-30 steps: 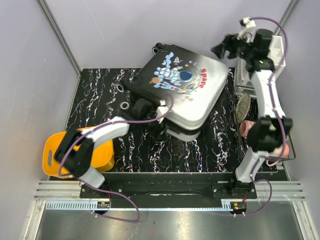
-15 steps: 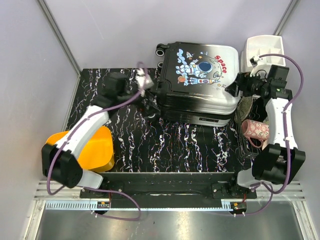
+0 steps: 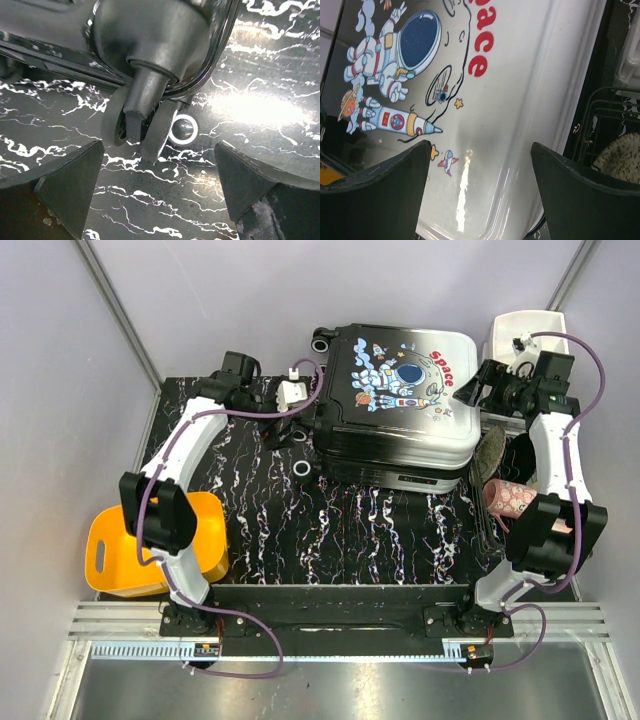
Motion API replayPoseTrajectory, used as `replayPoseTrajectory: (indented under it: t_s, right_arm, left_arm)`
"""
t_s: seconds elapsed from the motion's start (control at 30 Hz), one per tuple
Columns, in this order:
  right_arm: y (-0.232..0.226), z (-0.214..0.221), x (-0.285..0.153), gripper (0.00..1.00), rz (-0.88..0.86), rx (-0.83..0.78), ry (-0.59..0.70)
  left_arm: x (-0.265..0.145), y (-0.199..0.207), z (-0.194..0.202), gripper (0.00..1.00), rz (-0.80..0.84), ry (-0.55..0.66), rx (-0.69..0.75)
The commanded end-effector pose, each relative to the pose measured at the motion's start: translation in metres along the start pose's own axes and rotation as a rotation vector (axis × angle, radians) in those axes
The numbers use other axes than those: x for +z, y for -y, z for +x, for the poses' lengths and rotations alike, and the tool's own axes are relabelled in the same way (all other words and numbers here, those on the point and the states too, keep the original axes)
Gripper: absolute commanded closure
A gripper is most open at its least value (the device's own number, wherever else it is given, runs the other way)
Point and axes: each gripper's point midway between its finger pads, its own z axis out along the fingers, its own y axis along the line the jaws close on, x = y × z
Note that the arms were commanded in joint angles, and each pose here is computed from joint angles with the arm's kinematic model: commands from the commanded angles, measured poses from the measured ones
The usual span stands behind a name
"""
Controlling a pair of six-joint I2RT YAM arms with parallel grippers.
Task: Open, take out, and arrange the luggage
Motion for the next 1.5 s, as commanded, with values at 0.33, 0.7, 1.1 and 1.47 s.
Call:
replayPoseTrajectory:
  t_s: [0.33, 0.7, 1.1, 1.47]
  right_arm:
    - [0.035, -0.017, 0.010, 0.04, 0.148, 0.183, 0.012]
    - [0.019, -0.006, 0.037, 0.08, -0.029, 0.298, -0.060]
    - [-0.114, 0.036, 0.090, 0.16, -0.329, 0.287, -0.218]
    - [-0.177, 0.035, 0.082, 0.13, -0.603, 0.019, -0.168]
  left_arm:
    - [0.062, -0.051, 0.002, 0.02, -0.074, -0.073, 0.289]
    - [0.054, -0.027, 0.023, 0.74, -0.032, -0.139, 0.290]
    - [-0.042, -0.012, 0.088, 1.00, -0.260, -0.172, -0.061]
    - [-0.154, -0.076, 0.158, 1.00, -0.423, -0.242, -0.074]
